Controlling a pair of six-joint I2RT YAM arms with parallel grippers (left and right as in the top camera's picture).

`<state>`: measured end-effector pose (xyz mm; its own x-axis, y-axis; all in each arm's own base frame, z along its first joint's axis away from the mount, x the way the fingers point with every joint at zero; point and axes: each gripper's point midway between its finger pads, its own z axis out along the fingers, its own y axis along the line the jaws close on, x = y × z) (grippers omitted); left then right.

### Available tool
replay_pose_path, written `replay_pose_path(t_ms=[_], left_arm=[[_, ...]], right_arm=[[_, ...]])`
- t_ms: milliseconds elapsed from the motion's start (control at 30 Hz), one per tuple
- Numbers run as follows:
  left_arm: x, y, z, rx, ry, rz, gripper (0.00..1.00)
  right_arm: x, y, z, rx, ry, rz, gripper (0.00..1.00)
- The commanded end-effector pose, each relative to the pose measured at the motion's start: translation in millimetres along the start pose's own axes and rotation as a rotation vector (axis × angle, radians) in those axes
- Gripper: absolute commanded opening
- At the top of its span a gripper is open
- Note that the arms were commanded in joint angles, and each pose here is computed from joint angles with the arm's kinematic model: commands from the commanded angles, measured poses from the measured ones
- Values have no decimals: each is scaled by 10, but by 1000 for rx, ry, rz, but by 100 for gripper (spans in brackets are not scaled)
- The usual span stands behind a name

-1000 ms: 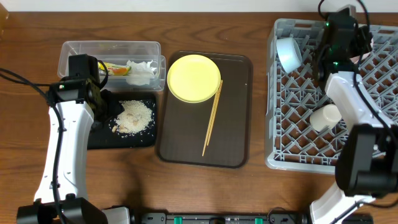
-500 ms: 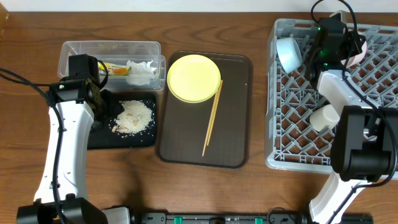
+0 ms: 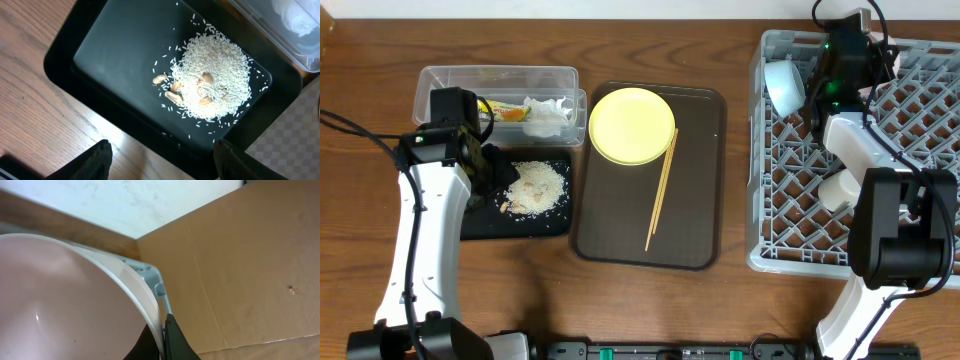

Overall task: Sort waste into correct bins and load items into the dishwasher rack
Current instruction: 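Carry the white bowl with the right gripper and set it in the rack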

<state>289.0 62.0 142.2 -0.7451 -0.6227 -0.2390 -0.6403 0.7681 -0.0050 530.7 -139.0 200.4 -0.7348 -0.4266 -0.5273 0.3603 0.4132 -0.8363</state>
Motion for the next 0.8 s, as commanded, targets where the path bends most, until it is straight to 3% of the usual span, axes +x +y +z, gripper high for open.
replay_pose_path(t_ms=[0, 233, 533, 767], left_arm=[[-17, 34, -18, -12, -11, -17, 68], [-17, 34, -18, -12, -11, -16, 68], [-16, 35, -18, -13, -11, -16, 68], [-17, 34, -18, -12, -11, -17, 68]], right_arm=[[-51, 55, -1, 6, -17, -1, 1], [-30, 15, 44, 26, -13, 5, 1], [163, 306, 82, 20, 47, -55, 1], [163, 407, -75, 34, 74, -2, 1]])
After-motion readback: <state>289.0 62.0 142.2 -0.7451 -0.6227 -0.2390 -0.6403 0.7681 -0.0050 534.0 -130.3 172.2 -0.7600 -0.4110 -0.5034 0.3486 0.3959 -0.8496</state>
